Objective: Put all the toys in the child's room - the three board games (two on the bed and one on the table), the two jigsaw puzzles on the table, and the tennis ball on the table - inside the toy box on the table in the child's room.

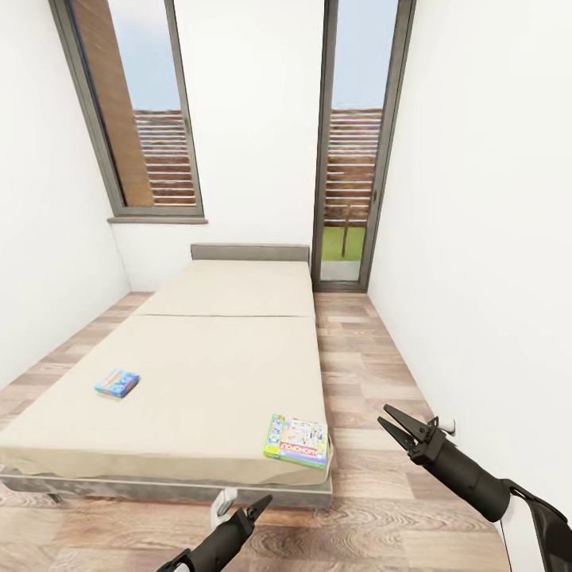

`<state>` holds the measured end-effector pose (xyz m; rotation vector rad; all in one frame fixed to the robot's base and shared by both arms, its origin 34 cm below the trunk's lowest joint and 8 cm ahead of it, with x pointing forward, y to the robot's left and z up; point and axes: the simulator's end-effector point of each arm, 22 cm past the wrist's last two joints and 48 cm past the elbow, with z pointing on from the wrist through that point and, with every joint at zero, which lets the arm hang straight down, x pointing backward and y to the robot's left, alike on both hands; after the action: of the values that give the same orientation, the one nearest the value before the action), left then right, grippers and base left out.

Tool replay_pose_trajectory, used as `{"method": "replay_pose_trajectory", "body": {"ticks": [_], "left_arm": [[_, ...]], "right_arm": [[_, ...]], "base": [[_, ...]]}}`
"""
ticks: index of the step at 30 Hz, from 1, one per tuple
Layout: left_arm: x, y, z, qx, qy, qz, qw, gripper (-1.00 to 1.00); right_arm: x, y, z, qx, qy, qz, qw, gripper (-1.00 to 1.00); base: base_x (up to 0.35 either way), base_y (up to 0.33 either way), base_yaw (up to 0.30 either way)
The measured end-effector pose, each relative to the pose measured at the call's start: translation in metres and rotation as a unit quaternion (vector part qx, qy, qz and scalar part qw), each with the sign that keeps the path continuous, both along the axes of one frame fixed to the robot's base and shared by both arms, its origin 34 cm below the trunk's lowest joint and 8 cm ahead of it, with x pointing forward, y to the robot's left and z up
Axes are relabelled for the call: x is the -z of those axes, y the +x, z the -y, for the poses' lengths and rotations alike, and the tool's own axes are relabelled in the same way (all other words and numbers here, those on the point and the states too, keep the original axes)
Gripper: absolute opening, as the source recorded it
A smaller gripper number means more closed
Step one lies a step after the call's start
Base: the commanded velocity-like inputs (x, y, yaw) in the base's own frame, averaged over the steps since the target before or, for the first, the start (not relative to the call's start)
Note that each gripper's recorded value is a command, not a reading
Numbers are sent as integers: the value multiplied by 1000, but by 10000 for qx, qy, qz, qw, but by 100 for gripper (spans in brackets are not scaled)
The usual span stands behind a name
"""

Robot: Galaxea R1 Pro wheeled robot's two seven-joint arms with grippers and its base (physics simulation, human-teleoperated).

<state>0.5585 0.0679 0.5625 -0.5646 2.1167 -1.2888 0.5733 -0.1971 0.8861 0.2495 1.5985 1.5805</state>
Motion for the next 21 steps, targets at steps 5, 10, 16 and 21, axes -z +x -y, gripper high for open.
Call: {"method": "replay_pose_trajectory", "body": {"ticks": [5,10,16,21], "left_arm": [[9,-1,0,0,0,1,10000,100],[19,-2,0,0,0,1,10000,100],[31,-4,0,0,0,2,10000,100],[39,-5,0,-3,3,5,10000,100]], "right_arm": [[9,-1,0,0,0,1,10000,100],[19,-2,0,0,0,2,10000,100],[31,-4,0,0,0,3,10000,100],[39,-5,0,-1,2,4,10000,100]], "base": [[0,0,0],[0,0,0],[0,0,0],[0,0,0]]}}
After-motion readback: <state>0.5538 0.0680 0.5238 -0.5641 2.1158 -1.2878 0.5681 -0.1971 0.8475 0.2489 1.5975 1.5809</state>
